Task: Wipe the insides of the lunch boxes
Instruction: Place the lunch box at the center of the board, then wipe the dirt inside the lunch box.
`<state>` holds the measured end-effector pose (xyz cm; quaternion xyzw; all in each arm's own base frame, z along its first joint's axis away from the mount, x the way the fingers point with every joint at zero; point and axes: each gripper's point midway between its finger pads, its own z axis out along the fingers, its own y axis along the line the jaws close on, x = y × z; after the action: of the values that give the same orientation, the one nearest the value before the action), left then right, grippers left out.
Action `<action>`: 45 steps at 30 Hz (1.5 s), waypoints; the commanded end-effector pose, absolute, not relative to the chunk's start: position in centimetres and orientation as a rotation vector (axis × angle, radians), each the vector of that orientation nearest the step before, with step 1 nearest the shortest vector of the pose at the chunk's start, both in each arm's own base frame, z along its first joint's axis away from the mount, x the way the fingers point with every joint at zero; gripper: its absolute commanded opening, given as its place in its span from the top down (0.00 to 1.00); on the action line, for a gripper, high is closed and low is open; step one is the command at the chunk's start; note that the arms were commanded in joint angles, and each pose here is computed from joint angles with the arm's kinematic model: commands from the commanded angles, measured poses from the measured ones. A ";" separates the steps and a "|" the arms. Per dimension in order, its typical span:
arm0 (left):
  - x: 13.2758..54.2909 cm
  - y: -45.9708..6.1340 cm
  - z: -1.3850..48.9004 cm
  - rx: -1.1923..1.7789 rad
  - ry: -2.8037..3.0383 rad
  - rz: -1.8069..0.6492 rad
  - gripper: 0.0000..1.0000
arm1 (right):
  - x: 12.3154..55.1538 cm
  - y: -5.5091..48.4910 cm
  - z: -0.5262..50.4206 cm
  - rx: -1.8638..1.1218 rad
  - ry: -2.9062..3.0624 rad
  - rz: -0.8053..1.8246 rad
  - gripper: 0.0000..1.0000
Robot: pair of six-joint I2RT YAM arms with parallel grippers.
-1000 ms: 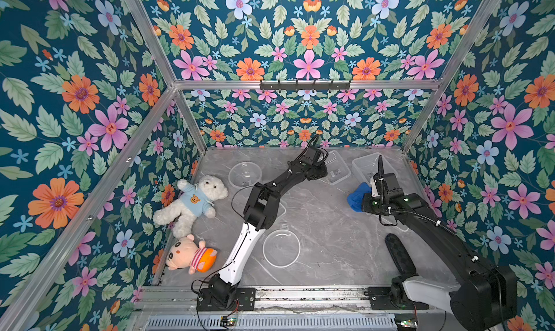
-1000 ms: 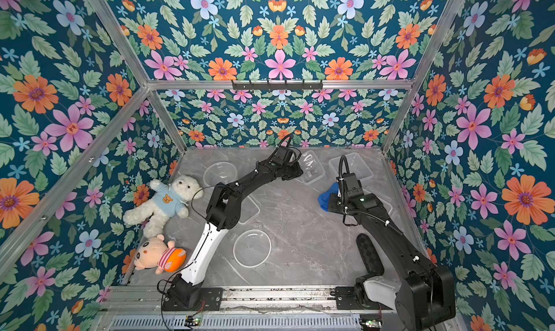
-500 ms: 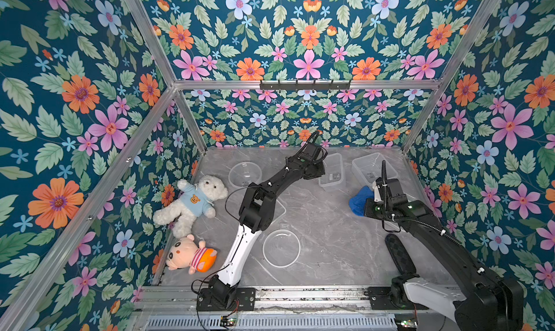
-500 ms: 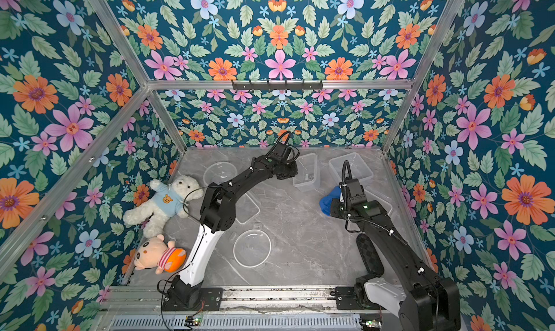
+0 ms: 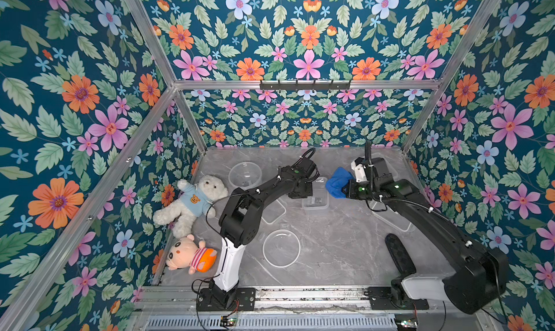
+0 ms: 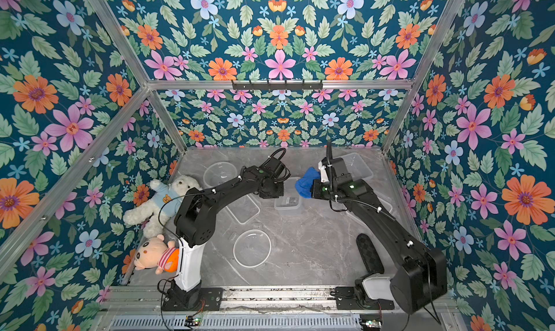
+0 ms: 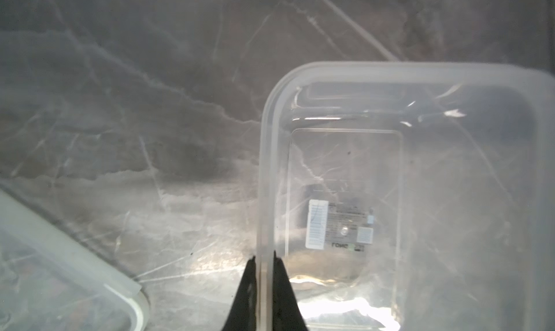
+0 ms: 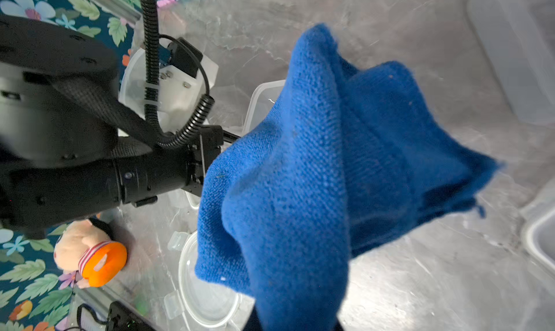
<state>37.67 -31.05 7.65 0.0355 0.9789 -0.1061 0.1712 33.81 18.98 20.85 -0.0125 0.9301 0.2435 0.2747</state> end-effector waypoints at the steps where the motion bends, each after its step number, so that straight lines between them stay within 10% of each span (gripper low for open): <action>1: 37.5 -31.0 7.7 0.066 2.756 -0.298 0.88 | 34.6 21.2 19.6 -0.086 2.534 0.714 1.00; 11: 38.0 -33.1 8.7 0.027 2.697 -0.461 0.44 | 34.1 26.4 13.4 -0.243 2.697 0.704 1.00; 16: 37.4 -32.4 9.9 0.016 2.657 -0.482 0.43 | 34.8 26.2 10.6 -0.230 2.765 0.628 0.96; 22: 36.7 -31.9 9.8 0.011 2.664 -0.493 0.44 | 34.6 27.1 7.5 -0.241 2.867 0.609 0.53; 45: 37.5 -30.5 11.5 -0.159 2.564 -0.907 0.45 | 33.9 24.0 12.7 -0.183 2.713 0.492 0.23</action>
<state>36.95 -29.10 10.28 -0.0576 0.9345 -0.2872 0.2022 33.67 23.30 12.38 -0.0655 0.9688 0.1561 0.1810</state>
